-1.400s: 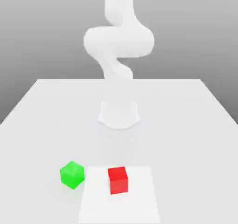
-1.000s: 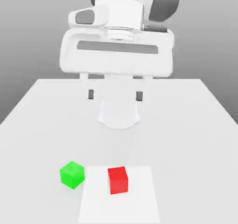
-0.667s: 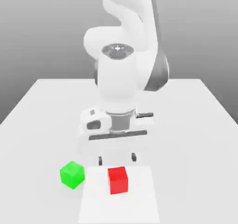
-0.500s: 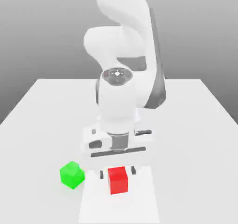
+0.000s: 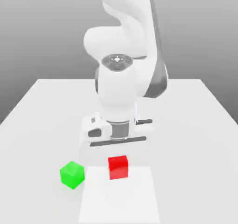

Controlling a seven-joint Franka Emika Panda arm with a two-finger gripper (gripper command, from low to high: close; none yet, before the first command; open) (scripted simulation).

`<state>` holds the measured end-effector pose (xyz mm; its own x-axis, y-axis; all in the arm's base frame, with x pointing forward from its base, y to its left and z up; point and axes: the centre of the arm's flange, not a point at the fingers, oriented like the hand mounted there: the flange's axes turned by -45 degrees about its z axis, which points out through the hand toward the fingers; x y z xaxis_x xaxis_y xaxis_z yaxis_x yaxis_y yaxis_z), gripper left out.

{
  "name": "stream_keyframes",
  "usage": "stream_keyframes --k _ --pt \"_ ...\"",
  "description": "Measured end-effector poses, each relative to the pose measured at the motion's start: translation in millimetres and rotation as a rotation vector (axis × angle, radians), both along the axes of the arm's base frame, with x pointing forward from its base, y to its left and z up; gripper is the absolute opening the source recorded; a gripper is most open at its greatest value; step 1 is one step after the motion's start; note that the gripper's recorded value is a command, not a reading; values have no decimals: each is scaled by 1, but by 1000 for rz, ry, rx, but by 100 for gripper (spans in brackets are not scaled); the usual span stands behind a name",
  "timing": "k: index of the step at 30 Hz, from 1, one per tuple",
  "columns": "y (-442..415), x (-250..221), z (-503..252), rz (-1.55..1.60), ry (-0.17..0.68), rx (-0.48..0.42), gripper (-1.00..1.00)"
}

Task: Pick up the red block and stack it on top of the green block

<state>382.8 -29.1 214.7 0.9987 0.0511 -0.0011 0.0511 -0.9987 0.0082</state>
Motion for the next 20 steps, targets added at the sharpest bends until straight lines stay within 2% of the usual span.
stream_keyframes --k 10,17,18,20 --pt "-99 -30 30 -660 -5 3 -100" --pt "-109 -33 -25 -735 -4 9 -100" --pt "-109 -34 -31 -736 -4 8 100" --pt "-109 -34 -31 -736 -4 8 100"
